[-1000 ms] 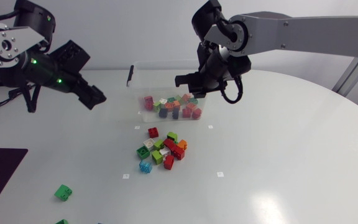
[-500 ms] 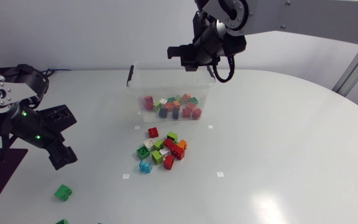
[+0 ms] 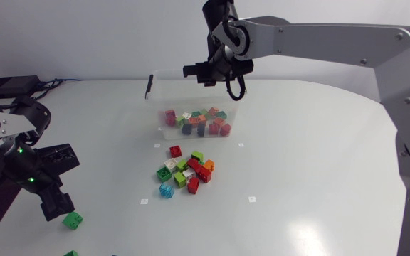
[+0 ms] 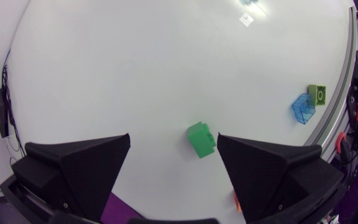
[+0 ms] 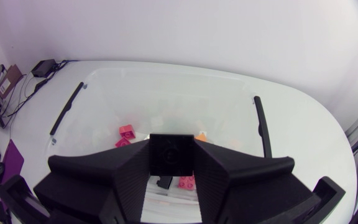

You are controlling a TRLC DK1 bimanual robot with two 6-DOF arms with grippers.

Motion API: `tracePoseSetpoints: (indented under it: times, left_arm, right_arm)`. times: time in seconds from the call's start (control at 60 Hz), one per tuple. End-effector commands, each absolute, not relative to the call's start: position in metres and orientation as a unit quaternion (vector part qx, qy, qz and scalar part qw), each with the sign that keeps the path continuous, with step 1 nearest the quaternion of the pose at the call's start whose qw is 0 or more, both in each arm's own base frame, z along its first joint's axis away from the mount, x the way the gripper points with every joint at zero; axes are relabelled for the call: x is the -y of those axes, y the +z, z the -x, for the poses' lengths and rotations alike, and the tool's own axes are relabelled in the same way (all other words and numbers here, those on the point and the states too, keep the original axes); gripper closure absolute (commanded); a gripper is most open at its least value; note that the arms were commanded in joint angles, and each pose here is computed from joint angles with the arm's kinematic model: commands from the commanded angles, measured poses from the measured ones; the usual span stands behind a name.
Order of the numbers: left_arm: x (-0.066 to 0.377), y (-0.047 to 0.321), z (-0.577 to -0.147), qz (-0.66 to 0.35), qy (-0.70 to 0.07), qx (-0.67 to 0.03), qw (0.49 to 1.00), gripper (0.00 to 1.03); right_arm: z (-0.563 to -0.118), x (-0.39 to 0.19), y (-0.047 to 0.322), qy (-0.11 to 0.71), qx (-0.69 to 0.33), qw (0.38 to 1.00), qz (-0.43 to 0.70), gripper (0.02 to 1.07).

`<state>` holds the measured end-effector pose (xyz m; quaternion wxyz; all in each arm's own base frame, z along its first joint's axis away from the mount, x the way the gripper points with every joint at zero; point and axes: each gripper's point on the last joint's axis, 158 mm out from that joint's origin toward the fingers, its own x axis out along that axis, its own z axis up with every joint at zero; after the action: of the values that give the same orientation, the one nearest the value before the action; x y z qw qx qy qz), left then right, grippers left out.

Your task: Place the duplo bricks in the container

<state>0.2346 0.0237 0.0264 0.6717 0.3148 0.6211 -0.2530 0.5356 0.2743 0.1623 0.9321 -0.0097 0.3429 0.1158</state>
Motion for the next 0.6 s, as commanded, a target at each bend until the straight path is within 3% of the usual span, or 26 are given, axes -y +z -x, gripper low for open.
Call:
tracePoseSetpoints:
  times: [0.0,0.117,0.167,0.417,0.583]
  left_arm:
    - [-0.024,0.016,-0.214,-0.312,-0.266,-0.640,0.650,0.06]
    - [-0.017,0.004,-0.200,-0.293,-0.266,-0.664,0.635,0.06]
    - [-0.016,0.000,-0.199,-0.281,-0.259,-0.675,0.632,0.06]
    - [-0.022,-0.021,-0.195,-0.218,-0.223,-0.731,0.607,0.08]
    - [-0.028,-0.030,-0.195,-0.185,-0.210,-0.760,0.586,0.21]
  right_arm:
    - [-0.548,-0.273,0.158,0.108,-0.335,0.936,0.022,0.59]
    - [-0.553,-0.268,0.155,0.096,-0.334,0.937,0.027,0.24]
    - [-0.553,-0.266,0.155,0.093,-0.334,0.938,0.028,0.18]
    - [-0.534,-0.259,0.162,0.084,-0.338,0.937,0.028,0.14]
    - [-0.498,-0.264,0.171,0.105,-0.340,0.934,0.044,0.14]
